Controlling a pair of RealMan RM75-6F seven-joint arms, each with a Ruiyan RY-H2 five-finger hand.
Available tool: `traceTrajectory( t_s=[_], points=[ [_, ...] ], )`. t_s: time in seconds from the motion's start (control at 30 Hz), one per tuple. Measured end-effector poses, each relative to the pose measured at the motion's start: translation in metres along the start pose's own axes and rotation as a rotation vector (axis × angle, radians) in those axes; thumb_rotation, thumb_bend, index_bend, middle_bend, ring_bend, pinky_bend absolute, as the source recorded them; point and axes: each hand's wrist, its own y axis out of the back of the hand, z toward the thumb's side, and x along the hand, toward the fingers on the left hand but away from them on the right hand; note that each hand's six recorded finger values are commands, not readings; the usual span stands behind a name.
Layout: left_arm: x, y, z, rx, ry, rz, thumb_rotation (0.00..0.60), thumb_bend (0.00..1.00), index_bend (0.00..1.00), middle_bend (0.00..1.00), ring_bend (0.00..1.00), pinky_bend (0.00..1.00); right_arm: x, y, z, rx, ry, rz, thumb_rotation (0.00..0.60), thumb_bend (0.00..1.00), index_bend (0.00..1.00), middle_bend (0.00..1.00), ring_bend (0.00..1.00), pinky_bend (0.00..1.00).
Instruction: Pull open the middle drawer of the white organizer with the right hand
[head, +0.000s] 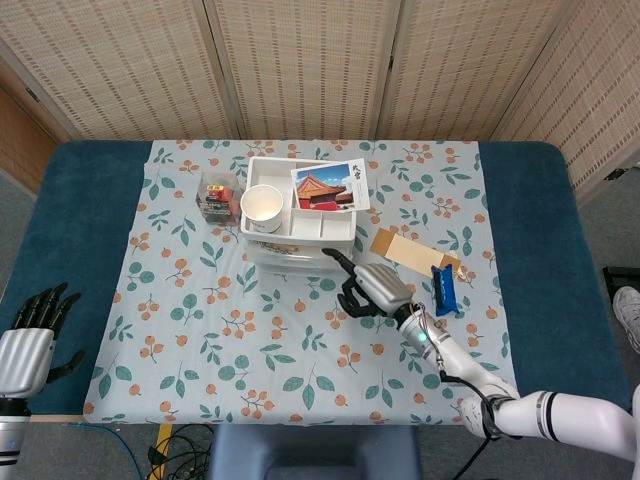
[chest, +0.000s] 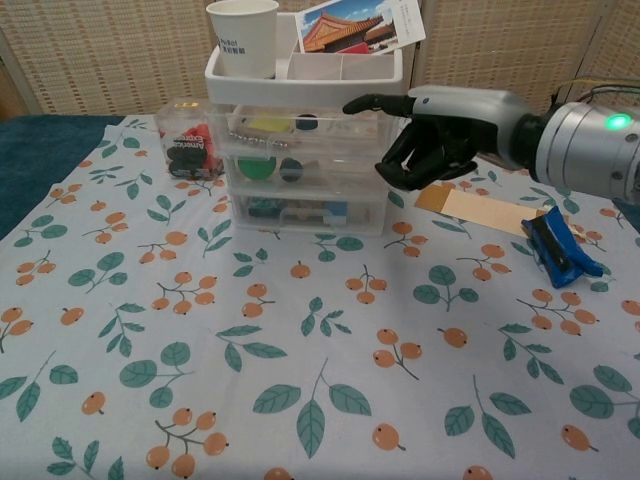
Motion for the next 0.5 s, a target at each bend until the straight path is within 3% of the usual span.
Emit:
traceTrajectory(
  t_s=[0.13,0.37,0.5],
  points=[
    [-0.0004,-0.0008,-0.0008,0.0,0.003,-0.002,0.6,0.22,0.13,0.06,0.06,0.09,-0.0007,-0.0008,-0.001,0.008,-0.009,0.01,0.6,0.57,0.02,0.8,0.97,1.0],
    [-0.0006,-0.0008,-0.0018,0.002,0.006,-0.003,0.6,0.22,0.13,0.06,0.06,0.09,0.0022,-0.0007,0.0004,0.003,-0.007,0.008,0.6,0.57,0.18,0.82,0.99,1.0],
    [-0.0012,-0.0006,-0.0015,0.003,0.005,-0.002,0.6,0.22,0.13,0.06,0.06,0.09,0.0077,-0.0028,0.0025,-0.007,0.001,0.017,0.6,0.57,0.19,0.82,0.99,1.0]
  ],
)
